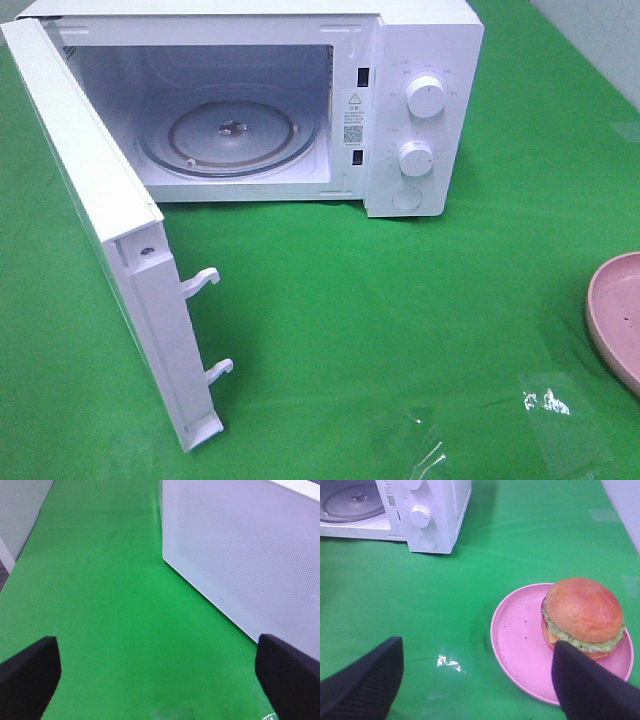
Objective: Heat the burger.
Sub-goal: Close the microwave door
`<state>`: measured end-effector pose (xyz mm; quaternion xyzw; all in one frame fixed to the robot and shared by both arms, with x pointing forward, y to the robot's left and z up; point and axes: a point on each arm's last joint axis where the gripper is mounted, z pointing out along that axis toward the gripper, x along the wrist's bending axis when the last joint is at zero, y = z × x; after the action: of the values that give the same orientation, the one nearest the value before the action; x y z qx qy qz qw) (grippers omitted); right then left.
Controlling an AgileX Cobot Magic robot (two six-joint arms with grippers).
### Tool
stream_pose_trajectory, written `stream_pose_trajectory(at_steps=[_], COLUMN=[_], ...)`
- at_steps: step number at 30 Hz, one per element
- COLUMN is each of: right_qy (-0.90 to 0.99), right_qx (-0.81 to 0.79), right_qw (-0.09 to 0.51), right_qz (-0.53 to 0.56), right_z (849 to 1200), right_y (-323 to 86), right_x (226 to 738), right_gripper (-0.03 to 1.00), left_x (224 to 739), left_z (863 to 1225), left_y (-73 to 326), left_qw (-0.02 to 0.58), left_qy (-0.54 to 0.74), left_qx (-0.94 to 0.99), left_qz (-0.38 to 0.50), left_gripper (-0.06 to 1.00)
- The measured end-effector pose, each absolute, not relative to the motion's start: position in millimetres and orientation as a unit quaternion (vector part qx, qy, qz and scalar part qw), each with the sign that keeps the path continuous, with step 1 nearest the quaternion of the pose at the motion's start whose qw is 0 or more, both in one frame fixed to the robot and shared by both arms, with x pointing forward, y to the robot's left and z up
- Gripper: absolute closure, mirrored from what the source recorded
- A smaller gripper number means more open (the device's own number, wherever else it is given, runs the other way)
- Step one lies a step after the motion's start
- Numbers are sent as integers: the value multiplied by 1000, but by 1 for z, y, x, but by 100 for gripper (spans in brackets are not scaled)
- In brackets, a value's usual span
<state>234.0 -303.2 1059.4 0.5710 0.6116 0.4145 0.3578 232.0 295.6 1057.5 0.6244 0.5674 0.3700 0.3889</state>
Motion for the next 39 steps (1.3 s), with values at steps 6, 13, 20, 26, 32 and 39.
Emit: stream_pose_trajectory(at_steps=[6, 13, 20, 26, 32, 39], right_qy=[612, 612, 612, 612, 612, 612], right_qx=[571, 571, 571, 571, 571, 571], right_qw=[358, 358, 358, 358, 358, 358], right_qz=[415, 415, 415, 415, 415, 415], right_z=[1059, 1059, 1059, 1059, 1059, 1059], right_y=[-303, -303, -303, -303, -303, -303], right_x=[234, 234, 234, 234, 234, 234], right_gripper=[20, 20, 20, 20, 20, 20], left_x=[232, 232, 232, 232, 232, 232], left_z=[1057, 1057, 1057, 1057, 1057, 1057], left_y=[296, 296, 296, 296, 296, 296], left_qw=[389, 389, 389, 389, 389, 389], left_qy=[567, 567, 567, 567, 567, 567], left_qx=[624, 624, 624, 624, 624, 624], left_qz=[370, 370, 370, 370, 370, 370], left_gripper=[-4, -4, -4, -4, -4, -4])
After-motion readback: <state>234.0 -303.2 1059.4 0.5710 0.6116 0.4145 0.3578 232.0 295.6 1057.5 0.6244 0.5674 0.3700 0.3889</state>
